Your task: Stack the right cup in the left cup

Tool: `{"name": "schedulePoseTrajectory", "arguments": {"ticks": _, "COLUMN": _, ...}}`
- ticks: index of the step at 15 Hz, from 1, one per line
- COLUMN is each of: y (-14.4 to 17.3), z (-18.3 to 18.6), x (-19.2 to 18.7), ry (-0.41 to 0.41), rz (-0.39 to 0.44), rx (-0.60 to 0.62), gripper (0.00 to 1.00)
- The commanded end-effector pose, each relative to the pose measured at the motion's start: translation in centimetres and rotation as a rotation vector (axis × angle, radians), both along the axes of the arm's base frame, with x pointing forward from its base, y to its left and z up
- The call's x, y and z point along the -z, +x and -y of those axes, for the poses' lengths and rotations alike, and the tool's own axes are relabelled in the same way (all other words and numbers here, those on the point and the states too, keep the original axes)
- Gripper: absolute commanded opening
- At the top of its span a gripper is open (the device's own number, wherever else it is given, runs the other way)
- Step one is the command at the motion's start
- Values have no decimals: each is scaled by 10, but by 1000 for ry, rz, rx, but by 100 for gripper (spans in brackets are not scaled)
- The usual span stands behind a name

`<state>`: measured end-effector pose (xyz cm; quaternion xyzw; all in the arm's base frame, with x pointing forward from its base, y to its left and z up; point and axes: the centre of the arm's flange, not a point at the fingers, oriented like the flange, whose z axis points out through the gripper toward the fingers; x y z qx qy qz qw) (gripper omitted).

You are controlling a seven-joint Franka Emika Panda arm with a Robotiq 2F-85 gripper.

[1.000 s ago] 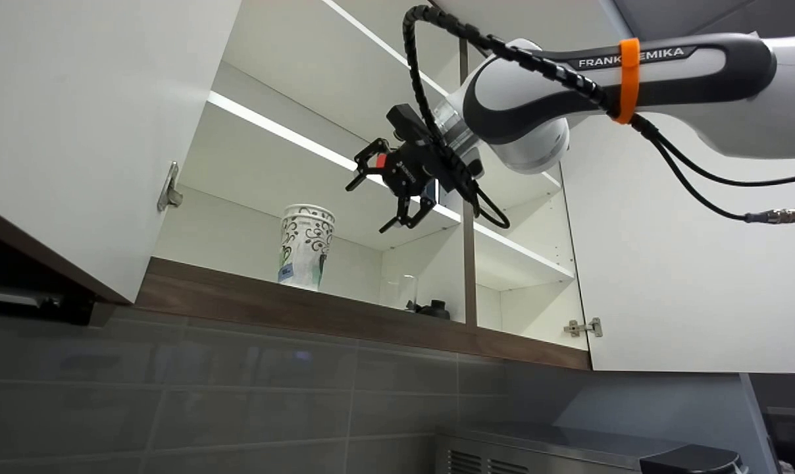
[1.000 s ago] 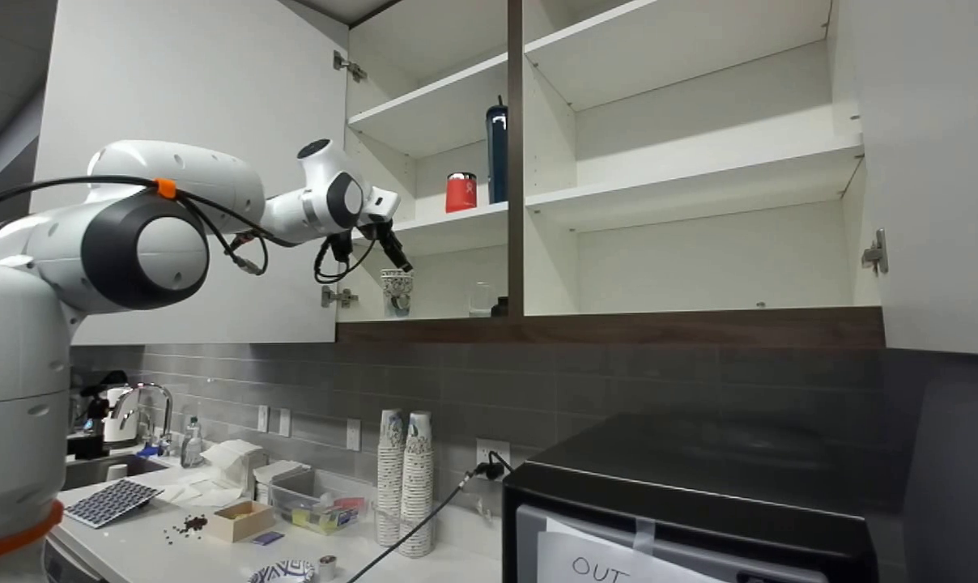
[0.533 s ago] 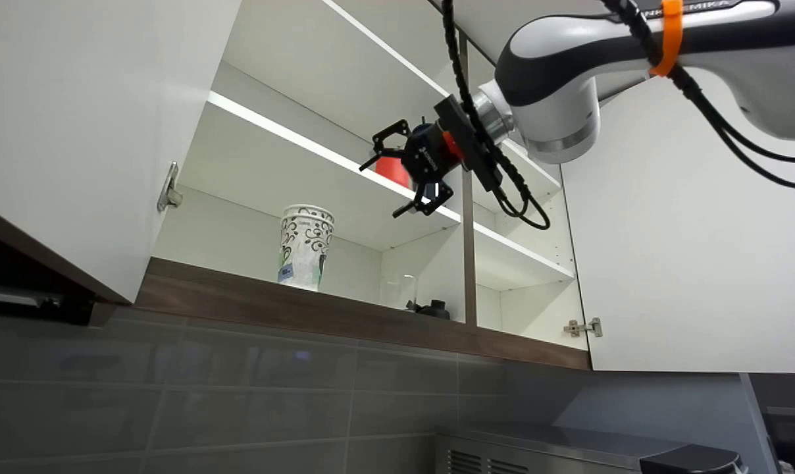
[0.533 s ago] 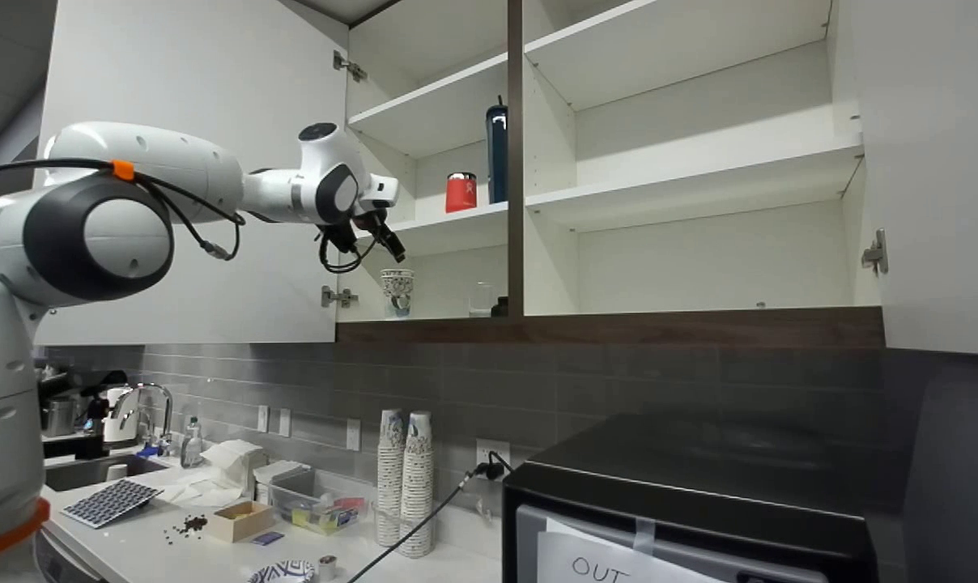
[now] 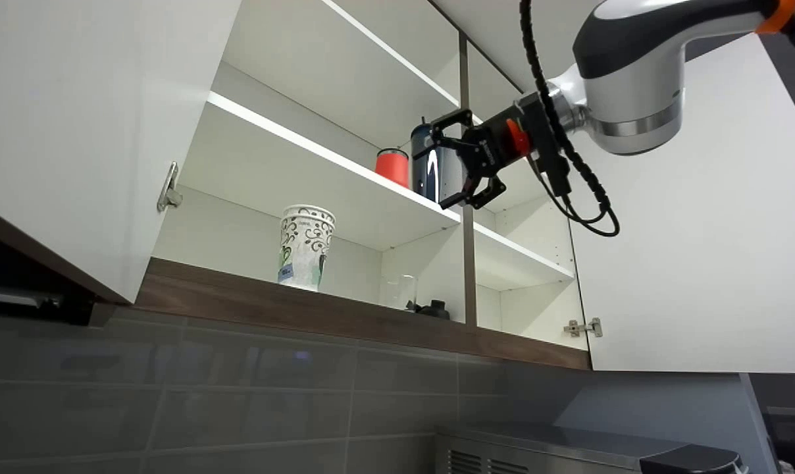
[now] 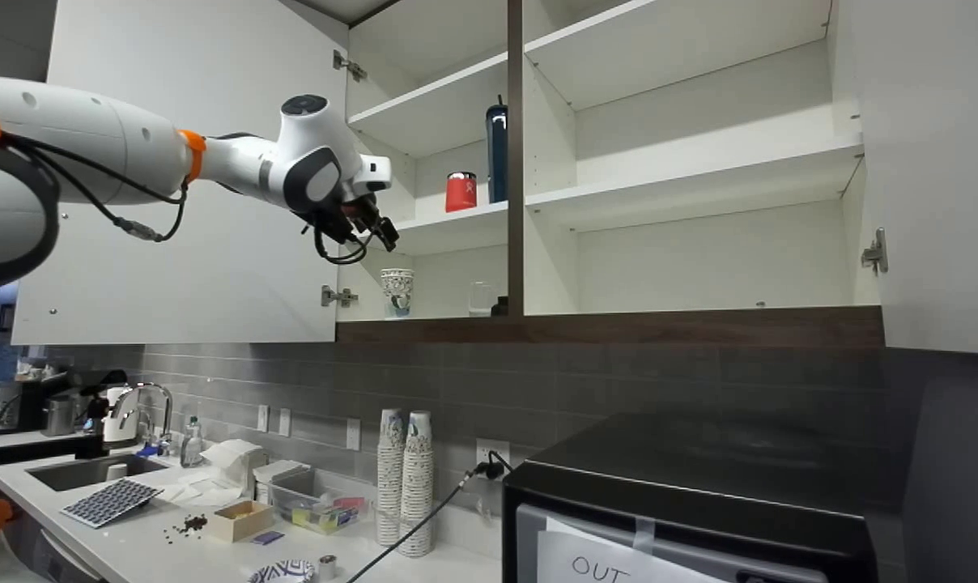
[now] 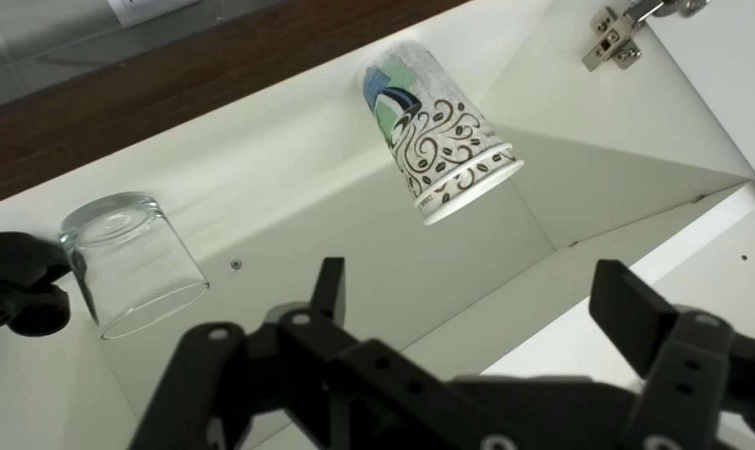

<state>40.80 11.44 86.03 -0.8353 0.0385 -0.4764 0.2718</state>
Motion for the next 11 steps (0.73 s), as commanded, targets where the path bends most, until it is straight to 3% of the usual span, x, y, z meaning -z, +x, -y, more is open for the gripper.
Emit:
{"name": "schedulePoseTrajectory", "arguments": {"ticks": 1, "y": -47, "z": 25, "x": 30, "ry": -55, "rz": -10, "rx": -65, "gripper": 100}}
{"name": "schedulePoseTrajectory", "arguments": {"ticks": 3, "y": -62, "z": 32, "x": 37, "ry": -66, "rz": -9, "rx": -96, "gripper": 100}}
{"name": "schedulePoseTrajectory", "arguments": {"ticks": 4, "y": -34, "z": 21, "x": 16, "ry": -56, "rz": 1, "rx": -47, "gripper": 100}}
{"name": "schedulePoseTrajectory", "arguments": {"ticks": 11, "y": -52, "z": 26, "x": 26, "ry": -66, "rz": 1, "rx": -72, "gripper": 100}}
